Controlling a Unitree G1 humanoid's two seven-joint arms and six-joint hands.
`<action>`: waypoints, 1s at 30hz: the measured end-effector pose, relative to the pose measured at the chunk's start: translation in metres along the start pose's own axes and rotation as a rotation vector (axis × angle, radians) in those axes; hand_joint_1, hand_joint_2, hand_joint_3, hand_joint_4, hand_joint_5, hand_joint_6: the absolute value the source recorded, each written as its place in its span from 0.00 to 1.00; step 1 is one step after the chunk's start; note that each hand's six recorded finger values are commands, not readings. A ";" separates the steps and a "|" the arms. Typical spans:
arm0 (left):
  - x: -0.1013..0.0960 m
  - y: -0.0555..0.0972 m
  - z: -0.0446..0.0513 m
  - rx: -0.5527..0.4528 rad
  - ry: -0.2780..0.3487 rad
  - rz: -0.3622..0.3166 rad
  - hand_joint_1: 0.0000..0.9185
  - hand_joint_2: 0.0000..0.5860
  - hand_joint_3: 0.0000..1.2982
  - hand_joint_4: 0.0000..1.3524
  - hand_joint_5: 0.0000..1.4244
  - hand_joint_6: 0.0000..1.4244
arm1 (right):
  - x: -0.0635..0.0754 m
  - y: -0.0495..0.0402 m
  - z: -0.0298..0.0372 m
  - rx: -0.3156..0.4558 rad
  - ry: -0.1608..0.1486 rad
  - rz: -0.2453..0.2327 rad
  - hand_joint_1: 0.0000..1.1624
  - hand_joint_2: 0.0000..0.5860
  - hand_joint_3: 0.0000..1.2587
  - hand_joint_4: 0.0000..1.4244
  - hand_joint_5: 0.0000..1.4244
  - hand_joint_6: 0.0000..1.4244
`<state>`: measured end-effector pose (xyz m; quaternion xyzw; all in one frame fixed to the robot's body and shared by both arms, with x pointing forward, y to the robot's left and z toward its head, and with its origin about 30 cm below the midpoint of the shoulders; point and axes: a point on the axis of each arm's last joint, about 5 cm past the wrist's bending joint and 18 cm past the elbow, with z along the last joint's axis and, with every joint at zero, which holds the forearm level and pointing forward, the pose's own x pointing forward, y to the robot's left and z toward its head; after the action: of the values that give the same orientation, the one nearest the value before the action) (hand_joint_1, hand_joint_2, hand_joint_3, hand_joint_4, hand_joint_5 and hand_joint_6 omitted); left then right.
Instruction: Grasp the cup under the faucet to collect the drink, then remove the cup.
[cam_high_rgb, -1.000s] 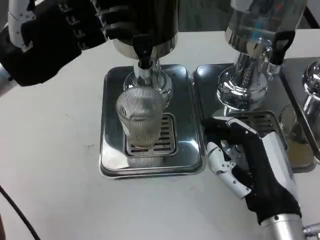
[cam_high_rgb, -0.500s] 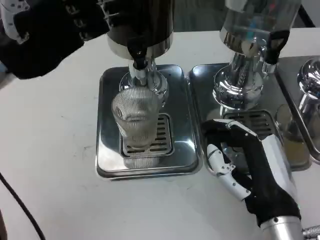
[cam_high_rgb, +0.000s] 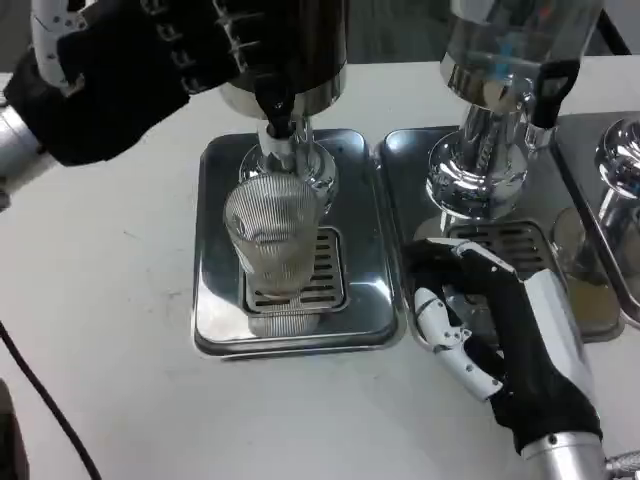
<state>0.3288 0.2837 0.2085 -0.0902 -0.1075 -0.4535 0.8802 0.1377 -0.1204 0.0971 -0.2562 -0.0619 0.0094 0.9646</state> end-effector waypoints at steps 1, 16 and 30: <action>0.001 0.000 -0.0006 0.002 0.005 -0.001 0.00 0.11 0.23 0.18 0.17 0.14 | 0.000 0.0000 -0.0001 0.000 0.001 0.000 0.35 0.77 0.34 0.30 0.27 0.23; 0.005 -0.001 -0.0144 -0.011 0.059 0.059 0.00 0.10 0.23 0.18 0.17 0.14 | -0.001 0.0004 -0.0002 0.002 0.003 0.002 0.35 0.77 0.35 0.31 0.27 0.23; 0.011 -0.004 -0.0212 0.043 0.110 0.040 0.00 0.09 0.24 0.17 0.16 0.13 | -0.001 0.0002 -0.0002 0.003 0.002 0.006 0.35 0.78 0.35 0.31 0.28 0.23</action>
<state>0.3339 0.2678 0.1913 -0.0481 -0.0667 -0.4375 0.8954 0.1372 -0.1203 0.0968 -0.2549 -0.0600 0.0123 0.9650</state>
